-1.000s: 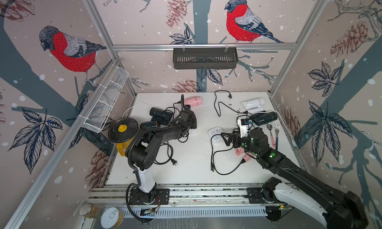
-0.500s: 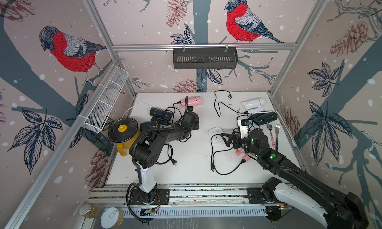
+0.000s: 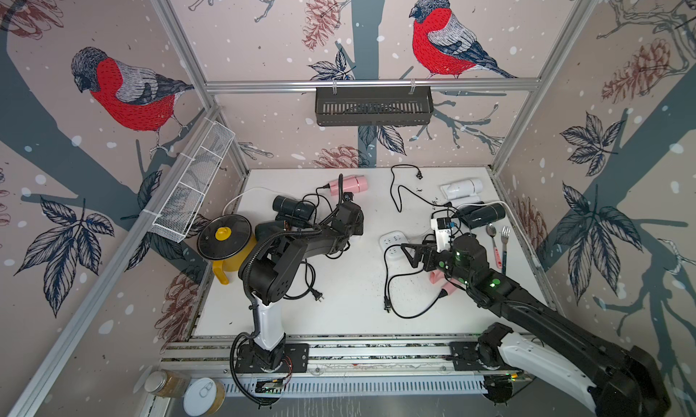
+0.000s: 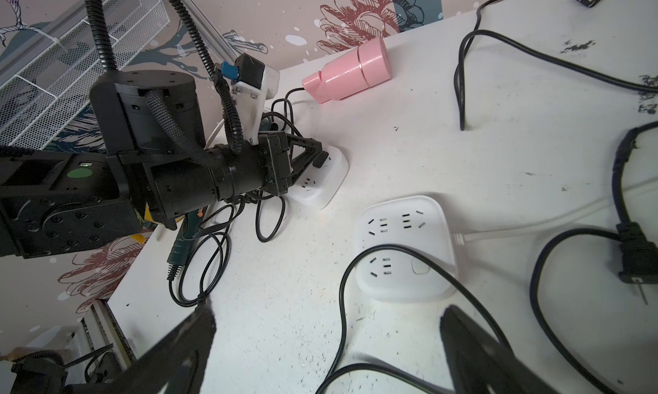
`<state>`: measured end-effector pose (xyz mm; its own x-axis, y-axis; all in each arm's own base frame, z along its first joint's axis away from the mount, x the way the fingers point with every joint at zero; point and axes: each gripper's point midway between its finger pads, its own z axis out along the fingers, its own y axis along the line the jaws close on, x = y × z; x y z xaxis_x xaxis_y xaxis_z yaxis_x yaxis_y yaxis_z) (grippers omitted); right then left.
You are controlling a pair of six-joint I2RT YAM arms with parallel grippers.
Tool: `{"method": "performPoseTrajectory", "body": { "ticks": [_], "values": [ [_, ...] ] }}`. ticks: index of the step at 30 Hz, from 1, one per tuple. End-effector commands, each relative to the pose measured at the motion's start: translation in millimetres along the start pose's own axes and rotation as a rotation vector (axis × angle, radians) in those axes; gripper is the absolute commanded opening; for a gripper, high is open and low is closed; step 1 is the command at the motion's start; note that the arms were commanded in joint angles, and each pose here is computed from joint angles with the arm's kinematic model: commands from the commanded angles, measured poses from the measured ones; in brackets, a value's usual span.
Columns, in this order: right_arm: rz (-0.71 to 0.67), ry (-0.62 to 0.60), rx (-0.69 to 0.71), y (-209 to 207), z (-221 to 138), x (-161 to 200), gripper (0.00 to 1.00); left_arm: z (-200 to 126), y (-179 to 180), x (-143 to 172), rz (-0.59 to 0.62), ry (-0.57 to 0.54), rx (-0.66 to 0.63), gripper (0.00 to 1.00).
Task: Charge the blow dryers
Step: Insert the plug into the socket.
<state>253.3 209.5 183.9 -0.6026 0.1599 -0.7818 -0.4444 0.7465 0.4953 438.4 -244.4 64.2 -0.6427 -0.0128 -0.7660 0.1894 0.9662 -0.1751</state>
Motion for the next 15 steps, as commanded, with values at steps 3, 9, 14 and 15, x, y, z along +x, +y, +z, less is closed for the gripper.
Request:
{"method": "performPoseTrajectory", "body": {
  "ticks": [3, 9, 14, 15],
  "values": [
    [-0.001, -0.032, -0.006, 3.2, 0.8, -9.0, 1.0, 2.1, 13.3, 41.0, 0.027, 0.176, -0.045, 0.11],
    [-0.001, -0.026, 0.001, 1.1, 2.8, -7.4, 1.0, 5.4, 12.3, 36.9, 0.022, 0.202, -0.03, 0.11],
    [0.006, -0.024, 0.002, 0.8, 2.3, -6.3, 1.0, 6.8, 13.8, 37.0, -0.027, 0.208, 0.013, 0.11],
    [0.006, -0.025, 0.003, 0.5, 1.9, -6.2, 1.0, 6.6, 15.3, 36.5, -0.014, 0.205, -0.006, 0.11]
  ]
}}
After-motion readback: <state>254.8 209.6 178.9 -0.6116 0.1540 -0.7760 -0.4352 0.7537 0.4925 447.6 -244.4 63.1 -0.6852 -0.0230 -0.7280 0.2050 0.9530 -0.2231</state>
